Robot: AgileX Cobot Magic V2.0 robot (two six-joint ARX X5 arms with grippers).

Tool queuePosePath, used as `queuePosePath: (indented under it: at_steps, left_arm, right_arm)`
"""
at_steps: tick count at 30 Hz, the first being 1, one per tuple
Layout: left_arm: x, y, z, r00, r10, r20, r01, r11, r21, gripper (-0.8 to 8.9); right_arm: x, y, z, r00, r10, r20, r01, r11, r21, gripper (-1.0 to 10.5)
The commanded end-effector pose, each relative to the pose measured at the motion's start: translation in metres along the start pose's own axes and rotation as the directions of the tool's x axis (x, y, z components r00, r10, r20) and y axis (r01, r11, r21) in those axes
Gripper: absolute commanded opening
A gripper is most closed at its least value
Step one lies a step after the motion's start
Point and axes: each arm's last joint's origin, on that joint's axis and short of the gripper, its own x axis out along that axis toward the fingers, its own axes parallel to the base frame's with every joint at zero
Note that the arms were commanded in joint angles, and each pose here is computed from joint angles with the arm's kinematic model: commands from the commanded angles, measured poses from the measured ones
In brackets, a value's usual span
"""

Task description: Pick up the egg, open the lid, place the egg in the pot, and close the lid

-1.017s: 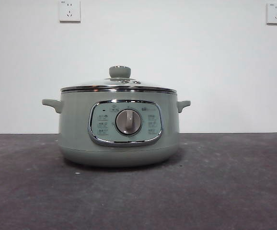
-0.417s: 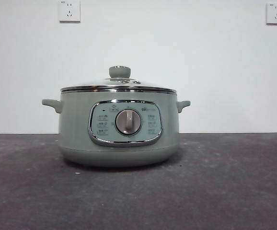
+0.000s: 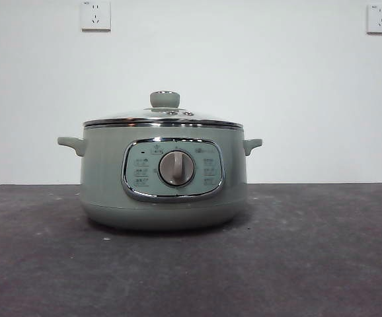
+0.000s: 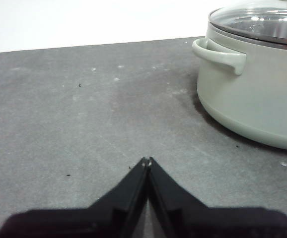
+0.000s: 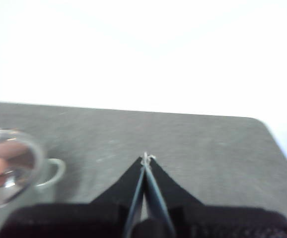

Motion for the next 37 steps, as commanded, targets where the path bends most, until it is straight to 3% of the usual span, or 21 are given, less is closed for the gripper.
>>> queuePosePath:
  at_steps: [1, 7, 18, 26, 37]
  left_arm:
    - [0.001, 0.0, -0.003, 1.0, 0.003, -0.003, -0.003, 1.0, -0.01, -0.04]
    - [0.001, 0.0, -0.003, 1.0, 0.003, -0.004, -0.003, 1.0, -0.011, -0.04]
    - [0.001, 0.0, -0.003, 1.0, 0.003, -0.004, -0.003, 1.0, -0.011, -0.04]
    - [0.001, 0.0, -0.003, 1.0, 0.003, -0.006, -0.003, 1.0, -0.011, -0.04]
    - [0.002, 0.0, -0.003, 1.0, 0.003, -0.011, -0.003, 1.0, -0.012, -0.04]
  right_arm:
    - [0.001, -0.002, -0.039, 0.998, -0.055, 0.042, 0.055, 0.998, 0.002, 0.0]
    - [0.01, 0.0, -0.108, 0.989, -0.102, 0.106, 0.101, 0.995, 0.012, 0.0]
    - [0.03, 0.007, -0.208, 0.995, -0.095, 0.011, 0.095, 0.994, 0.045, 0.0]
    - [0.04, 0.009, -0.242, 0.995, -0.089, -0.053, 0.092, 0.994, 0.066, 0.0]
    - [0.04, 0.009, -0.242, 0.995, -0.09, -0.043, 0.093, 0.994, 0.065, 0.0]
